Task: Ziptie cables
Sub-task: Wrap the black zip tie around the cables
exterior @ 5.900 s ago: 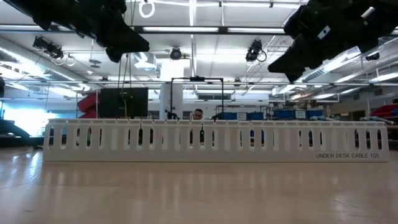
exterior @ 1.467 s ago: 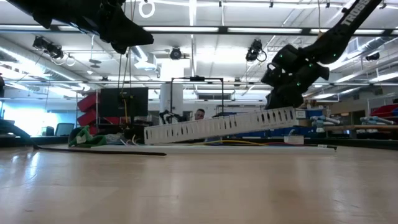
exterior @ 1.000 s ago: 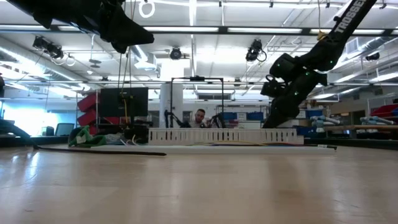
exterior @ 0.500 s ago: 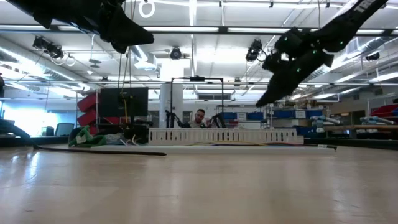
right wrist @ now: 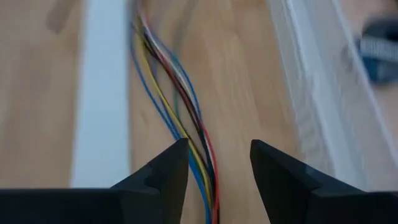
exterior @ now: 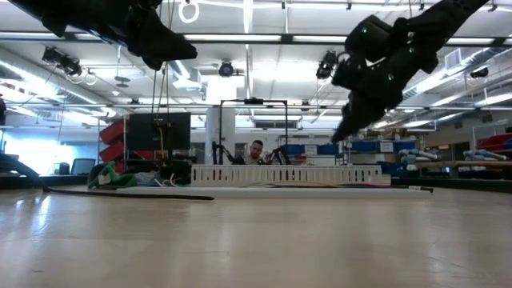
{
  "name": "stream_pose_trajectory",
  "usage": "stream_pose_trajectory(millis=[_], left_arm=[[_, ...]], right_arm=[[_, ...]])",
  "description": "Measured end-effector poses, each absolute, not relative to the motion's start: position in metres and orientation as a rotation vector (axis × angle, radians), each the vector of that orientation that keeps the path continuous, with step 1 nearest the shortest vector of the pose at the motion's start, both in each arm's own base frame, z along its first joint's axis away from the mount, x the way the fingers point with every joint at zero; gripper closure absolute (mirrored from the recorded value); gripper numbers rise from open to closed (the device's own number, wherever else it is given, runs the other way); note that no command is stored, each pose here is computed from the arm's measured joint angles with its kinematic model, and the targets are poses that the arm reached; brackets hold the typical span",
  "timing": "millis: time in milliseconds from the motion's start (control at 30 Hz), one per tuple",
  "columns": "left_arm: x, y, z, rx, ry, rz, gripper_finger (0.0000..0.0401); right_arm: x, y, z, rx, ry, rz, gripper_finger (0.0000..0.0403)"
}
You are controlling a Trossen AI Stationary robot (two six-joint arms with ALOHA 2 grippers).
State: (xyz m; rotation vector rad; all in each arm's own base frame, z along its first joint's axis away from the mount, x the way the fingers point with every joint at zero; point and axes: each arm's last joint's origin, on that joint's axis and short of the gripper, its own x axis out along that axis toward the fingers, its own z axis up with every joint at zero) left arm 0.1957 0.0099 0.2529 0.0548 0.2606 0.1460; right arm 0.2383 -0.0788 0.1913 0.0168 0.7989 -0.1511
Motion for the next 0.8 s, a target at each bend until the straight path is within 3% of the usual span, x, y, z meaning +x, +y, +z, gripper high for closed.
stream_pose_trajectory(millis=[367, 800], left_arm=[[0.195, 0.010, 0.251, 0.038, 0.278, 0.148, 0.0323], [0.195, 0.010, 0.251, 0.053, 0.282, 0.146, 0.0323]], right_arm=[[0.227, -0.063, 0.167, 0.084, 1.092, -0.367, 0.0241], [0.210, -0.047, 0.142, 0.171, 1.165, -0.460, 0.0254]])
